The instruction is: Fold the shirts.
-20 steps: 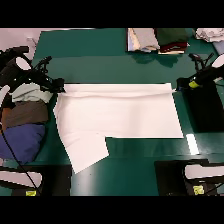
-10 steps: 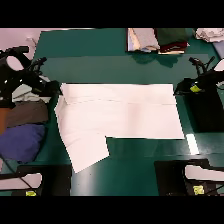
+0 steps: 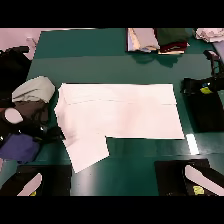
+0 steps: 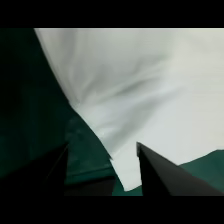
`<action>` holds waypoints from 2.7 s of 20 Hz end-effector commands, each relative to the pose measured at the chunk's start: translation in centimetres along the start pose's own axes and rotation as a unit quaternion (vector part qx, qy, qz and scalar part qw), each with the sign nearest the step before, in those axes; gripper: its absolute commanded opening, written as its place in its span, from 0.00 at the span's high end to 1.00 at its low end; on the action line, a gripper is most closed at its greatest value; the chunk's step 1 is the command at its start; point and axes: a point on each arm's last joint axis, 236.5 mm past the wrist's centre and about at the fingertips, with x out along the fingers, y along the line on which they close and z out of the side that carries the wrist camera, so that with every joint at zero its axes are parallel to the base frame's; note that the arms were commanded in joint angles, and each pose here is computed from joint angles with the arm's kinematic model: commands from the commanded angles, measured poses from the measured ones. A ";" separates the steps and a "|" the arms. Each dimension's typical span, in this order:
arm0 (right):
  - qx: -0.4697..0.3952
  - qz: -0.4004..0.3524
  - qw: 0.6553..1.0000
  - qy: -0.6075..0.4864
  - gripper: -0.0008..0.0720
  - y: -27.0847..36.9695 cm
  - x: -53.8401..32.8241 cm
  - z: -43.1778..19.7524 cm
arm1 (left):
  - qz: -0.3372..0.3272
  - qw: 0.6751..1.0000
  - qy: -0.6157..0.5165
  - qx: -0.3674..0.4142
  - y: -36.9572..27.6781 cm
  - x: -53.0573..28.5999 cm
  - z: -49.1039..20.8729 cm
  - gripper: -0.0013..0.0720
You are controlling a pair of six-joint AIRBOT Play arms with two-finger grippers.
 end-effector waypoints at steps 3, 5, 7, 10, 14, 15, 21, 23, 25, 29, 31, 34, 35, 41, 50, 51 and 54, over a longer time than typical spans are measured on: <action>-0.003 -0.002 1.000 -0.018 0.37 0.4 -1.2 0.1 | -0.077 0.996 0.019 -0.043 -1.7 3.6 -3.1 0.30; -0.003 -0.001 1.000 -0.014 0.37 0.4 -1.2 -0.1 | -0.090 0.995 0.008 -0.040 -2.1 3.8 -2.7 0.30; 0.002 -0.001 1.000 -0.013 0.37 0.4 -1.2 -0.2 | -0.095 0.994 -0.013 -0.046 -2.3 3.8 -1.7 0.31; 0.003 -0.002 1.000 0.021 0.47 0.3 -1.2 -1.8 | -0.102 0.994 -0.026 -0.032 -3.0 3.0 -0.8 0.95; 0.066 -0.022 0.991 0.113 0.47 -3.4 0.6 -9.6 | -0.098 0.994 -0.038 0.008 -3.7 1.1 0.3 0.95; 0.099 -0.032 0.984 0.144 0.45 -4.9 1.1 -12.6 | -0.095 0.994 -0.046 0.015 -3.8 0.6 0.8 0.95; 0.283 0.021 0.926 0.250 0.25 -6.1 5.2 -23.8 | -0.093 0.993 -0.074 0.026 -4.3 -0.6 2.3 0.95; 0.294 0.039 0.921 0.253 0.29 -5.4 6.1 -24.0 | -0.092 0.992 -0.080 0.026 -4.3 -0.6 2.6 0.95; 0.280 0.072 0.926 0.243 0.29 -3.4 8.4 -22.4 | -0.092 0.992 -0.086 0.025 -4.3 -0.6 2.9 0.95; 0.184 0.063 0.952 0.237 0.76 -1.7 9.1 -19.4 | -0.092 0.992 -0.078 0.028 -4.3 -0.6 2.5 0.95; 0.126 0.049 0.964 0.230 0.95 -1.0 8.4 -18.0 | -0.084 0.993 -0.066 0.045 -4.2 -1.0 2.0 0.95; 0.047 0.007 0.972 0.231 0.97 -1.1 5.5 -17.3 | -0.049 0.994 -0.071 0.069 -3.4 -2.8 1.2 0.95; 0.028 -0.016 0.971 0.236 0.97 -1.8 4.1 -17.7 | -0.041 0.993 -0.081 0.069 -3.3 -3.7 0.5 0.95; -0.006 -0.086 0.976 0.200 0.97 -3.2 -1.5 -18.7 | -0.053 0.992 -0.074 0.087 -4.8 -7.1 -5.3 0.95; 0.015 -0.063 0.989 0.129 0.97 -3.4 0.7 -9.5 | -0.037 0.973 -0.197 0.113 -6.2 -9.3 10.1 0.95; 0.019 -0.054 0.992 0.114 0.97 -3.3 1.3 -7.4 | -0.035 0.974 -0.195 0.105 -6.0 -8.8 12.1 0.95; 0.036 -0.018 0.995 0.096 0.97 -2.9 4.0 -2.8 | -0.029 0.977 -0.187 0.098 -5.6 -7.1 17.1 0.95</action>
